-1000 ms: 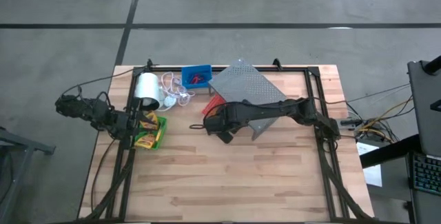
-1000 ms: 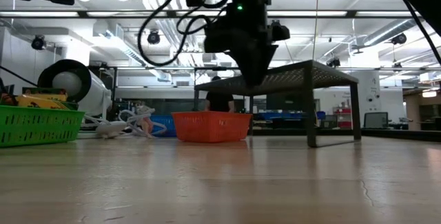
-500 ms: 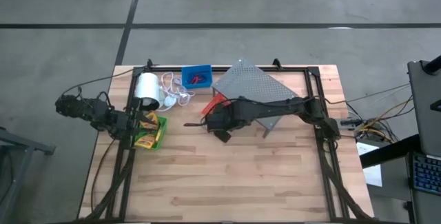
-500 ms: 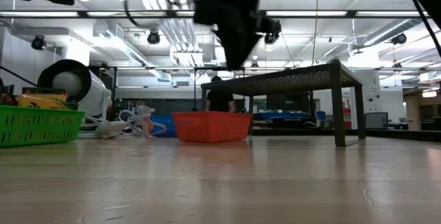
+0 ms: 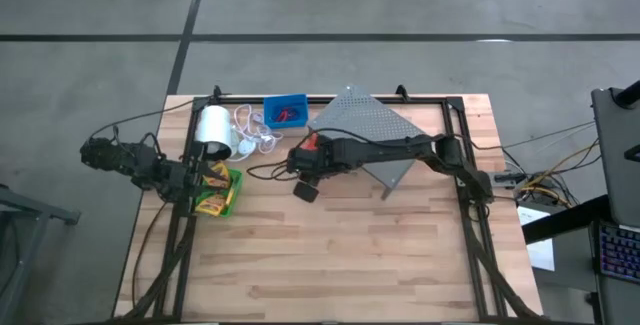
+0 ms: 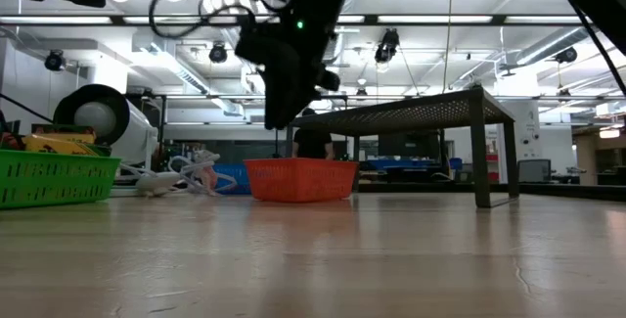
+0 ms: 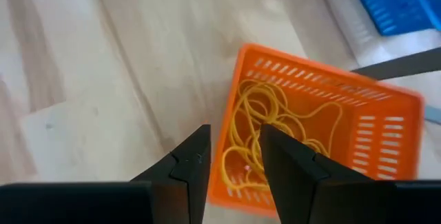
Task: Pick & Place Office Desk Supplies
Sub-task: Put the orange bin on the shelf
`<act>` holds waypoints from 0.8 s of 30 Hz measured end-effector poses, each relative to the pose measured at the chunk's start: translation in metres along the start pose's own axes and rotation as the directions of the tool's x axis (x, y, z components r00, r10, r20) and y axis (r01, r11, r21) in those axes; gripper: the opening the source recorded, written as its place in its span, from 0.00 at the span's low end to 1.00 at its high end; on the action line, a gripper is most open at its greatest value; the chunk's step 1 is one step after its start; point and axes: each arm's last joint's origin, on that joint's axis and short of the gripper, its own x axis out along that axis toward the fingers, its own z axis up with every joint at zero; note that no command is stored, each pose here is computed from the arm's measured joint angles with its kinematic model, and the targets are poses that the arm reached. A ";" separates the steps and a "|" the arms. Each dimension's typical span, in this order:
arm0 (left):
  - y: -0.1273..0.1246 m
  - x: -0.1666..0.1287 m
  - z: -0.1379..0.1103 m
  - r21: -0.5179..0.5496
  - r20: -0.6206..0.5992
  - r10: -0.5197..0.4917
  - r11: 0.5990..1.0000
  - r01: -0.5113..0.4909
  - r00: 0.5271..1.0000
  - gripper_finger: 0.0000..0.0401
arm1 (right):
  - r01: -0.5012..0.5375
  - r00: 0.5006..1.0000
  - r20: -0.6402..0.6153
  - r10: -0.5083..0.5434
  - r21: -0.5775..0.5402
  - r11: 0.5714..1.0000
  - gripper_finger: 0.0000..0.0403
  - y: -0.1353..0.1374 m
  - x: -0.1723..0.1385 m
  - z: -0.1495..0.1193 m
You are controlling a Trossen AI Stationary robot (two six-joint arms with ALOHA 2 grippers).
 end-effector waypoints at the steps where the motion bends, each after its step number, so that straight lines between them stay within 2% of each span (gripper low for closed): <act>1: 0.000 0.000 0.000 0.000 0.000 0.000 1.000 0.000 1.000 0.23 | -0.006 1.000 -0.012 0.006 0.004 1.000 0.32 -0.002 0.003 -0.001; 8: 0.000 0.000 0.000 0.000 0.000 0.000 1.000 0.000 1.000 0.23 | -0.038 0.999 0.017 0.037 0.071 0.997 0.38 -0.002 0.023 -0.008; 24: 0.000 0.000 0.000 0.000 0.000 0.000 1.000 0.000 1.000 0.23 | -0.018 1.000 -0.016 0.020 0.077 0.997 0.37 -0.005 0.043 -0.023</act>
